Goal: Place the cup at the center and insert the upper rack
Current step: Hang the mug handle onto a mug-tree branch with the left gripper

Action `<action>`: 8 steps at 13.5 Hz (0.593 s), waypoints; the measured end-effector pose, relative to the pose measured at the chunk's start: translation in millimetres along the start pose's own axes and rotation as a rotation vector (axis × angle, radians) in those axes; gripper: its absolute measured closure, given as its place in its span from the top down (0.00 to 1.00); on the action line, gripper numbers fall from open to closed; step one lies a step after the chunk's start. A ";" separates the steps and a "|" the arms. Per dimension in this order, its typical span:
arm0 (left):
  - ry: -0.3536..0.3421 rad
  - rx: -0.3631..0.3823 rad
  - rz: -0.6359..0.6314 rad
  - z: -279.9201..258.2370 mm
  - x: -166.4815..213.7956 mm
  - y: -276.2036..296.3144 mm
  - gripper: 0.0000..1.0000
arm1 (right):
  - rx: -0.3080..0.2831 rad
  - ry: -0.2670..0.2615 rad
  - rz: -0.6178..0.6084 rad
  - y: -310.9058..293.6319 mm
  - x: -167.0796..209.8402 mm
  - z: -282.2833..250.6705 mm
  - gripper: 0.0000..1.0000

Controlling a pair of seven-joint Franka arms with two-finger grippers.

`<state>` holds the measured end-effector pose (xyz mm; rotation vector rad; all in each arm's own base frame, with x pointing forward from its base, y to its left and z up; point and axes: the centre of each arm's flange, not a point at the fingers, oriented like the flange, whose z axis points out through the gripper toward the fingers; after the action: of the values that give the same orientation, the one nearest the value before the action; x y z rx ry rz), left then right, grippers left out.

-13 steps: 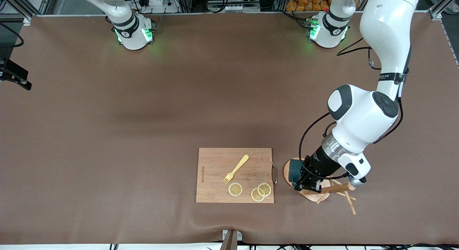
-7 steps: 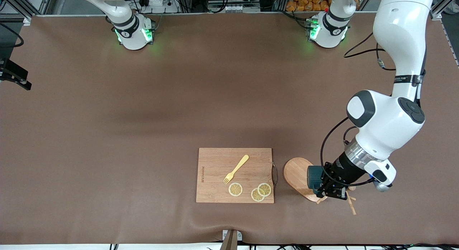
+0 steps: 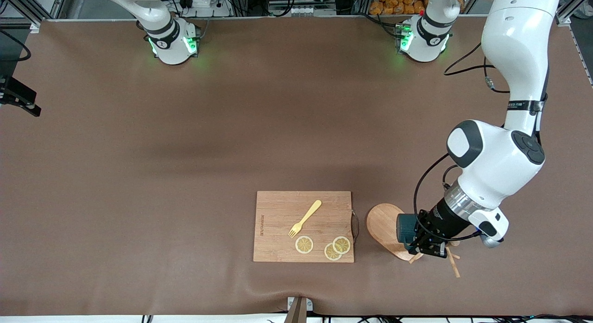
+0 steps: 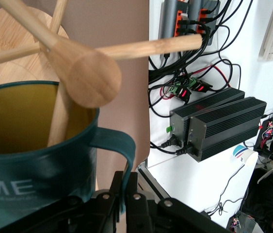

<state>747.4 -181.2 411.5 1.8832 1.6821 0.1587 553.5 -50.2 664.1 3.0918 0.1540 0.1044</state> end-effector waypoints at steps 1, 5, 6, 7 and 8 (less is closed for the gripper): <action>0.002 -0.002 0.002 -1.2 3.0 1.1 0.07 | 0.000 0.000 0.000 0.0 0.0 0.0 1.00; 0.001 -0.004 0.002 -2.1 5.4 1.8 0.07 | 0.000 0.000 0.000 0.1 0.0 0.0 1.00; -0.003 -0.005 -0.007 -2.3 6.5 2.0 0.07 | 0.000 0.000 0.000 0.0 0.0 0.0 1.00; -0.004 -0.005 -0.018 -2.6 11.9 2.2 0.14 | 0.000 0.000 0.000 0.1 0.0 0.0 1.00; -0.002 -0.007 -0.024 -3.7 17.7 3.1 0.25 | 0.000 0.000 0.000 0.1 0.0 0.1 1.00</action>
<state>751.6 -163.3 410.8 1.8562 1.7001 0.1532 553.5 -50.3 664.0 3.0918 0.1537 0.1040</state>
